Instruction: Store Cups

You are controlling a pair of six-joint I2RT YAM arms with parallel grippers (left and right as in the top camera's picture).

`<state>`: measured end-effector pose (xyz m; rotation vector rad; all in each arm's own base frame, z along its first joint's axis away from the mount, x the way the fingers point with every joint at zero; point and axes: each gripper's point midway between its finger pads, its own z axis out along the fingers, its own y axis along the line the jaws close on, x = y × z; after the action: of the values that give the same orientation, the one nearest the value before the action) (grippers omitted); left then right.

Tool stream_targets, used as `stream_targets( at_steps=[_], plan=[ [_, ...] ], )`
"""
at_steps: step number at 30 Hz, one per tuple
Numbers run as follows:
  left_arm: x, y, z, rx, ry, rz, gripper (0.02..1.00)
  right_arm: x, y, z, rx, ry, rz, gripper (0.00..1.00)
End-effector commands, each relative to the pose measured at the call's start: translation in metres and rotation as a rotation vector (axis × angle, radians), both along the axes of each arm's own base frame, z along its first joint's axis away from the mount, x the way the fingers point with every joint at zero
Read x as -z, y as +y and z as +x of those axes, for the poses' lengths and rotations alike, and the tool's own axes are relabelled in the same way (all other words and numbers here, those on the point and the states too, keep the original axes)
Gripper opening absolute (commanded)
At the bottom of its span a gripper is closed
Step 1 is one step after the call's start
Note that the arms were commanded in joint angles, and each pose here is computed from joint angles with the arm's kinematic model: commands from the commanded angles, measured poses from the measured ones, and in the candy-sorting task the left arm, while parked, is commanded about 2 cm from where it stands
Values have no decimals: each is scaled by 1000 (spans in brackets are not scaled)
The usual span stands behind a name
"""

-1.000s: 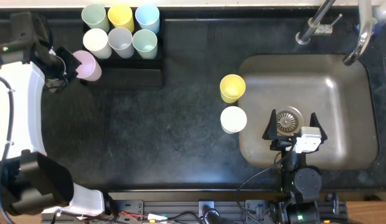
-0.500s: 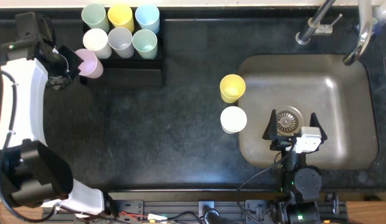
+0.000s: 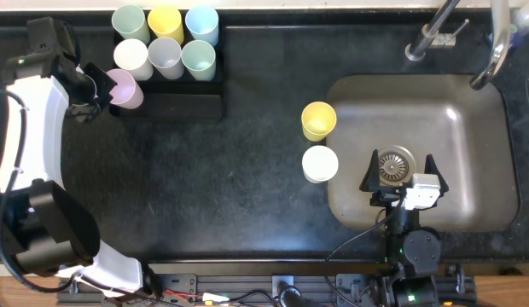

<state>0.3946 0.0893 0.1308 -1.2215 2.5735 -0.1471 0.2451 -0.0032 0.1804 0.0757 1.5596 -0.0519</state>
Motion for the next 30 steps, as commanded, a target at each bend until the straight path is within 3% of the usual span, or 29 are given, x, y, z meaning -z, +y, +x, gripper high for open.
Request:
stream_targets(
  at_steps=[1,16,17,18,19,20,21,30],
  plan=[
    [18,1,-1,-10,42,-11,36,3,-1,0,6,0,-3,996],
    [40,4,6,-10,72,-10,36,3,-1,0,6,0,-3,998],
    [40,4,6,-10,72,-10,86,3,-1,0,5,0,-3,998],
    [40,4,6,-10,73,-10,222,3,-1,0,6,0,-3,998],
    [40,3,6,-11,73,-11,485,3,-1,0,6,0,-3,996],
    [40,3,6,-10,73,-11,851,3,-1,0,6,0,-3,996],
    [40,3,6,-10,73,-11,1000,3,-1,0,6,0,-3,998],
    [25,-8,6,12,39,-37,998,3,-1,0,6,0,-3,998]
  ],
)
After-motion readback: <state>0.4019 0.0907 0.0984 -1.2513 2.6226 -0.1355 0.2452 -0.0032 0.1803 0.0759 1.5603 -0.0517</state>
